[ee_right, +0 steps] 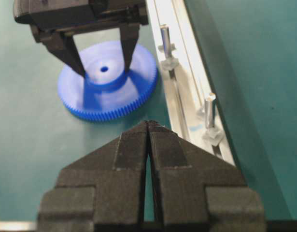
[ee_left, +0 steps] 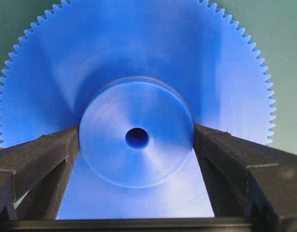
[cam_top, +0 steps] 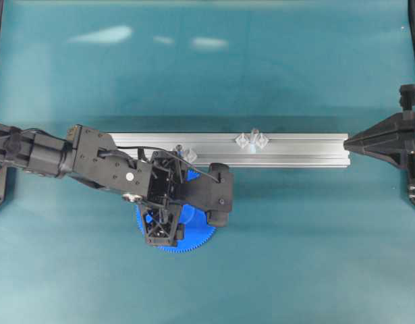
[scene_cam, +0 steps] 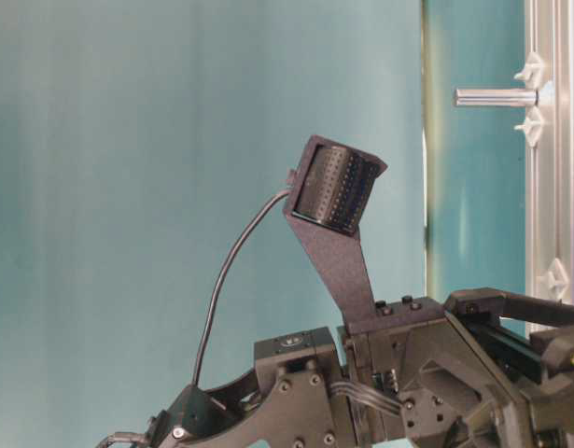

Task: Insert the large gear onto the shaft.
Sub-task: 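Close the left gripper on the hub of the blue gear, then lift the blue gear and carry it over the right shaft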

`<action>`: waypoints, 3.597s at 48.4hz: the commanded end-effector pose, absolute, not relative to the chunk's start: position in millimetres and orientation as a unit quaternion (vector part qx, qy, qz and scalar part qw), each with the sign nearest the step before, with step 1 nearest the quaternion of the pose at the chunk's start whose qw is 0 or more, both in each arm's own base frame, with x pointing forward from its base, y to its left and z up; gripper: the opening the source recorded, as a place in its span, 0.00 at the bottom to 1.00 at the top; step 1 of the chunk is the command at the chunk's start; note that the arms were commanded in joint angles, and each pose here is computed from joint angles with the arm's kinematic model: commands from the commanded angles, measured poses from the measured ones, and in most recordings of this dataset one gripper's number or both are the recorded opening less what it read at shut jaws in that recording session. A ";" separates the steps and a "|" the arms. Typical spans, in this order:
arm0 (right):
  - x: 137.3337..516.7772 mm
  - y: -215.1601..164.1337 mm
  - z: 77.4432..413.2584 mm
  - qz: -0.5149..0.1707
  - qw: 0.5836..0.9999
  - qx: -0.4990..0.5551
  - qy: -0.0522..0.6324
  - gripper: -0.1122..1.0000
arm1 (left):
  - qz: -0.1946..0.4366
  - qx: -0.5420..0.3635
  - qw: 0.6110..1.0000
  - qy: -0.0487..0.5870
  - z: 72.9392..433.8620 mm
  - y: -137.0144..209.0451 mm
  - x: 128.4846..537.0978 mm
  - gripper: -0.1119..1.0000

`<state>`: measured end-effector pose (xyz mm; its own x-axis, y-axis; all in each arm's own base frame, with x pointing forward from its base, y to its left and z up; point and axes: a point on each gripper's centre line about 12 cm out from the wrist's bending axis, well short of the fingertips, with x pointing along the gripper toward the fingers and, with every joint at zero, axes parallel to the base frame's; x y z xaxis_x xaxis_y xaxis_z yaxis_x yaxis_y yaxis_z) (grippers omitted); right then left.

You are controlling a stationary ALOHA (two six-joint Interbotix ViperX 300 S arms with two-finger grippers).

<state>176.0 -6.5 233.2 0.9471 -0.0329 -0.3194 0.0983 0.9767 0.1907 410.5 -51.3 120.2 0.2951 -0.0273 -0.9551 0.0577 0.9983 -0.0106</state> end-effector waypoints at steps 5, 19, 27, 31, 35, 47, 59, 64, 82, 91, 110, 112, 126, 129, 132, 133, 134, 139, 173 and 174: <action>177.5 -7.2 236.8 -0.035 0.981 0.109 0.154 0.15 | -0.024 0.010 0.806 0.591 120.1 -50.1 411.6 0.95; 177.4 -7.2 236.2 -0.036 0.981 0.109 0.154 0.15 | -0.007 -0.011 0.799 0.601 112.2 -50.2 407.7 0.85; 177.4 -6.9 236.2 -0.035 0.981 0.109 0.154 0.15 | -0.001 -0.017 0.796 0.605 110.9 -50.3 403.8 0.79; 177.5 -7.2 236.8 -0.035 0.981 0.109 0.154 0.15 | -0.002 -0.017 0.797 0.604 112.0 -50.8 402.9 0.79; 177.6 -7.2 237.0 -0.035 0.982 0.109 0.153 0.15 | -0.003 -0.016 0.798 0.603 113.0 -50.9 403.3 0.79; 177.5 -7.2 236.4 -0.036 0.981 0.109 0.154 0.15 | -0.006 -0.014 0.802 0.597 119.0 -52.2 403.6 0.79; 177.6 -6.9 236.8 -0.035 0.982 0.109 0.154 0.15 | -0.006 -0.011 0.793 0.609 133.3 -53.7 401.4 0.79; 177.5 -7.2 236.4 -0.036 0.981 0.109 0.154 0.15 | -0.007 -0.010 0.791 0.611 144.4 -55.4 400.8 0.79; 177.6 -7.2 237.0 -0.035 0.982 0.109 0.153 0.15 | -0.007 -0.011 0.796 0.606 180.1 -56.0 406.1 0.79; 177.5 -6.9 236.4 -0.035 0.982 0.109 0.154 0.15 | -0.011 -0.006 0.799 0.601 198.1 -56.5 410.1 0.79; 177.7 -7.2 237.2 -0.035 0.982 0.109 0.152 0.15 | -0.015 0.006 0.806 0.592 236.4 -46.8 418.6 0.79; 177.5 -6.9 236.4 -0.035 0.982 0.109 0.154 0.15 | -0.015 0.008 0.808 0.589 241.3 -45.0 420.3 0.79; 177.7 -7.2 237.2 -0.035 0.982 0.109 0.152 0.15 | -0.012 0.016 0.819 0.573 268.0 -24.8 432.7 0.79; 177.6 -7.2 237.0 -0.035 0.982 0.109 0.153 0.15 | -0.012 0.018 0.822 0.569 273.0 -21.6 434.5 0.79; 177.5 -7.2 236.6 -0.035 0.982 0.109 0.153 0.15 | -0.012 0.021 0.822 0.569 275.9 -17.6 435.9 0.79; 177.5 -6.9 236.4 -0.035 0.982 0.109 0.154 0.15 | -0.012 0.022 0.822 0.569 276.7 -16.3 436.5 0.79; 177.5 -7.2 236.6 -0.035 0.982 0.109 0.153 0.15 | -0.013 0.024 0.822 0.569 277.5 -15.0 437.2 0.79; 177.5 -6.9 236.6 -0.035 0.982 0.109 0.153 0.15 | -0.014 0.030 0.825 0.564 283.6 -7.9 441.4 0.79; 176.4 -7.2 232.6 -0.036 0.981 0.109 0.157 0.15 | -0.021 0.064 0.821 0.567 284.7 27.9 489.8 0.79; 176.3 -7.2 232.5 -0.036 0.981 0.109 0.157 0.15 | -0.020 0.064 0.822 0.565 285.1 29.5 491.3 0.79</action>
<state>174.5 -6.8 227.9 0.9430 -0.0344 -0.3310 0.1028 0.9761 0.1914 486.5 23.9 260.3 0.2950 0.0318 -0.9550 0.1148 0.9910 0.0685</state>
